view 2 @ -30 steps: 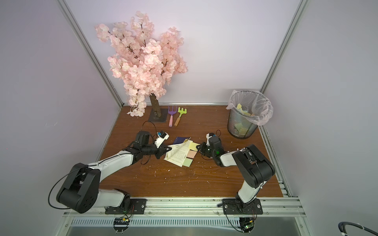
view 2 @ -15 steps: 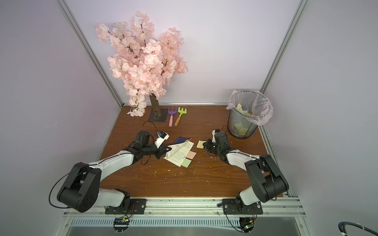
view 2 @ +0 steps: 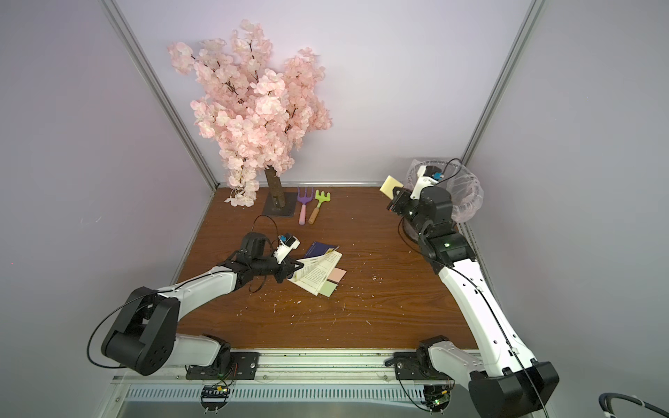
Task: Peel off the used sticky note
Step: Place the note in the trash bin, then turn the page of the book at the center of the board.
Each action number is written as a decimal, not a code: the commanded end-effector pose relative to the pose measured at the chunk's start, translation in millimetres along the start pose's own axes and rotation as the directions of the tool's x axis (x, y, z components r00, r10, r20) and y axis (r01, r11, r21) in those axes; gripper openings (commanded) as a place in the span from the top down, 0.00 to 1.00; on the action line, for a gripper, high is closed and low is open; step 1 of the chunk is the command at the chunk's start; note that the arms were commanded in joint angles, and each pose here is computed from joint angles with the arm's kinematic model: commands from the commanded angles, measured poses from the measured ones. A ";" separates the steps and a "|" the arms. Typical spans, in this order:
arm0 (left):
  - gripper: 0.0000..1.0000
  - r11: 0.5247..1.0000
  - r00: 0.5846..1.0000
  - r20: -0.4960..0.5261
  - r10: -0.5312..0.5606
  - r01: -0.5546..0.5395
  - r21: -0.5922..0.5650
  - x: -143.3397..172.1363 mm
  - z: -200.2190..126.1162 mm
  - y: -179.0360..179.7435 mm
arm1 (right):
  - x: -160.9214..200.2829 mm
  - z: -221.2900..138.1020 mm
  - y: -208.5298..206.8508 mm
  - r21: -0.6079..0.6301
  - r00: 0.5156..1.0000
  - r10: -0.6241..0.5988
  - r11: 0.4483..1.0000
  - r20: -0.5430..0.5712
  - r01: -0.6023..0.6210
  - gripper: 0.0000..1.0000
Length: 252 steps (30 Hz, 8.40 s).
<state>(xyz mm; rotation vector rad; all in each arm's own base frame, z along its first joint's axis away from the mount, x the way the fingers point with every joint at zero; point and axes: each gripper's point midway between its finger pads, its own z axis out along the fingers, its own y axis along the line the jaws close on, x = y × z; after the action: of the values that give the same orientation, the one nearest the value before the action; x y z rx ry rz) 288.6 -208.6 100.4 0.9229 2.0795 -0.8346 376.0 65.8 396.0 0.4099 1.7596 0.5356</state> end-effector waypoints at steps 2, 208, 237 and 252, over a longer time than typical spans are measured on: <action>0.99 1.000 1.000 -0.010 -0.006 0.006 0.018 -1.3 -1.5 1.0 | -42.7 2.0 -55.6 0.238 0.996 -0.030 0.971 0.080 0.010 1.00; 0.02 0.847 0.849 -0.307 0.429 -0.496 -0.188 22.3 -1.4 -23.5 | 390.9 67.9 96.4 -0.095 0.594 0.326 0.818 -0.735 -0.567 0.92; 0.32 0.597 0.724 -0.363 0.587 -0.690 -0.409 6.5 10.7 -29.9 | 397.2 67.8 96.3 -0.078 0.558 0.356 0.789 -0.750 -0.609 0.90; 0.98 0.674 0.762 -0.326 0.559 -0.647 -0.357 10.2 11.7 -42.0 | 392.0 66.1 88.2 -0.089 0.611 0.311 0.841 -0.728 -0.533 0.69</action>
<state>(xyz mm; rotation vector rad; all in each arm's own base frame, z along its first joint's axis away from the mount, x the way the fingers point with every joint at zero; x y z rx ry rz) 252.9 -232.2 93.2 1.3682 1.7855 0.1279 337.5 358.6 85.2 0.5260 2.3140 1.4474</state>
